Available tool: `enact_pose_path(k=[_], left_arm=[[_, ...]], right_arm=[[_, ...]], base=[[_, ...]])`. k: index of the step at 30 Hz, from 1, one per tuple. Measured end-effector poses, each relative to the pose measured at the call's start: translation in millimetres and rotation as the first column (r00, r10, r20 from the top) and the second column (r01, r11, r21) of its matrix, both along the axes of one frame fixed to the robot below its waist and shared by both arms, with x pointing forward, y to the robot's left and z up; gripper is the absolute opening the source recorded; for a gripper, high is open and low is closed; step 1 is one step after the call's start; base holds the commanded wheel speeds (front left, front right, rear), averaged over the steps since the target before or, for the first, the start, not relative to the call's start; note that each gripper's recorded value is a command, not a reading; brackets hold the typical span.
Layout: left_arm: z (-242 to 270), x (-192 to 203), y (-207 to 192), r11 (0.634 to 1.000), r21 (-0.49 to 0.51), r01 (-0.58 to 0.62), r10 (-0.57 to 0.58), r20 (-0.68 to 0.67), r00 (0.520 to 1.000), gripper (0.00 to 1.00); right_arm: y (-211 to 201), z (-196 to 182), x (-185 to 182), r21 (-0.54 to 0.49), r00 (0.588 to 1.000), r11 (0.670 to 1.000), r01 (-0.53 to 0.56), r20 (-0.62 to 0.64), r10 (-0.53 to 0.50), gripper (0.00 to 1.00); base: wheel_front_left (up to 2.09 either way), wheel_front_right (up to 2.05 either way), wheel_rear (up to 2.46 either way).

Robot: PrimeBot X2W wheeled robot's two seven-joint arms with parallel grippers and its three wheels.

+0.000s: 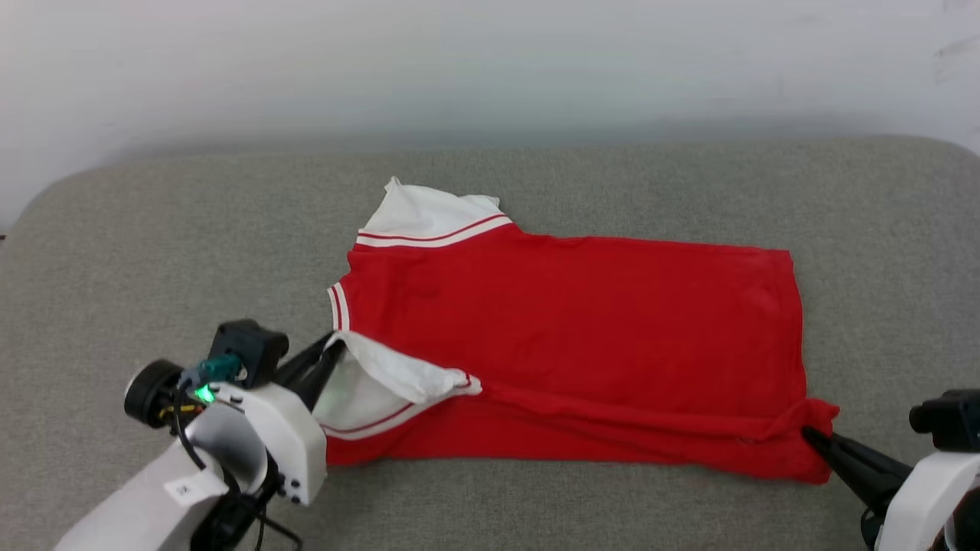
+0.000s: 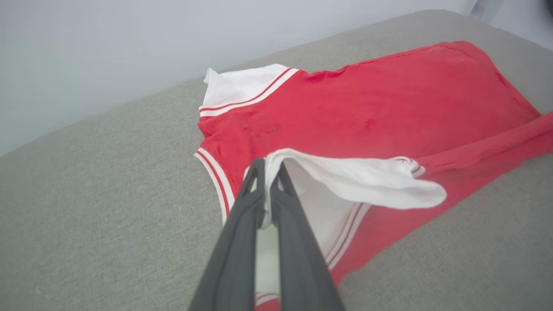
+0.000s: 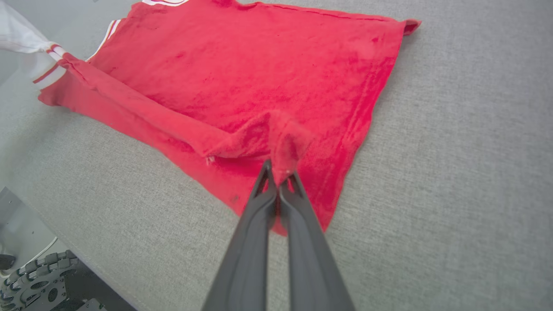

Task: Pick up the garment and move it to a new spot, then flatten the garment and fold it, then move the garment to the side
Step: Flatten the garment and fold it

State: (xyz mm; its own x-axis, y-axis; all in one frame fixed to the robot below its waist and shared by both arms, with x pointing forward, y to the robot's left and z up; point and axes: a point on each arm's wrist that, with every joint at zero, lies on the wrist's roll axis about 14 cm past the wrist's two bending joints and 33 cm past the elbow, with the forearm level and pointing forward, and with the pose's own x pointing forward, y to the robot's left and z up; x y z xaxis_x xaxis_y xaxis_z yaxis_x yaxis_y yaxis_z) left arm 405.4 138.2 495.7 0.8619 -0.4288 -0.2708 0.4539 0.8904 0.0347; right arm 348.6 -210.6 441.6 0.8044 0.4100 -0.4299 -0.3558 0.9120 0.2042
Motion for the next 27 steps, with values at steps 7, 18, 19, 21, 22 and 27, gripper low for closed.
enact_pose_path(k=[7,18,19,21,22,27], left_arm=[[-26.2,43.5,-0.8,0.999,0.034,-0.003,0.004,-0.027,1.0,0.0],[-88.1,61.2,5.3,0.997,0.077,-0.02,0.032,-0.154,0.988,0.0],[-93.5,61.3,5.9,0.997,0.08,-0.021,0.034,-0.167,0.985,0.0],[-103.6,60.0,6.6,0.996,0.086,-0.019,0.036,-0.193,0.98,0.0],[-107.4,60.1,7.8,0.996,0.088,-0.021,0.038,-0.202,0.979,0.0],[-118.2,62.4,7.8,0.996,0.091,-0.02,0.04,-0.222,0.974,0.0]], right_arm=[[-2.9,-13.3,23.6,-0.018,0.999,1.0,0.006,-0.053,-0.007,0.0],[-2.1,-31.2,55.0,-0.04,0.997,0.999,0.015,-0.079,-0.018,0.0],[-1.9,-33.8,56.7,-0.045,0.996,0.999,0.015,-0.082,-0.018,0.0],[-4.7,-39.9,59.1,-0.062,0.995,0.998,0.02,-0.096,-0.026,0.0],[-7.2,-44.0,59.1,-0.075,0.994,0.997,0.023,-0.109,-0.031,0.0],[-8.7,-57.2,58.8,-0.108,0.989,0.994,0.02,-0.145,-0.036,0.0]], base=[[0.0,0.0,0.0],[0.0,0.0,0.0],[0.0,0.0,0.0],[0.0,0.0,0.0],[0.0,0.0,0.0],[0.0,0.0,0.0]])
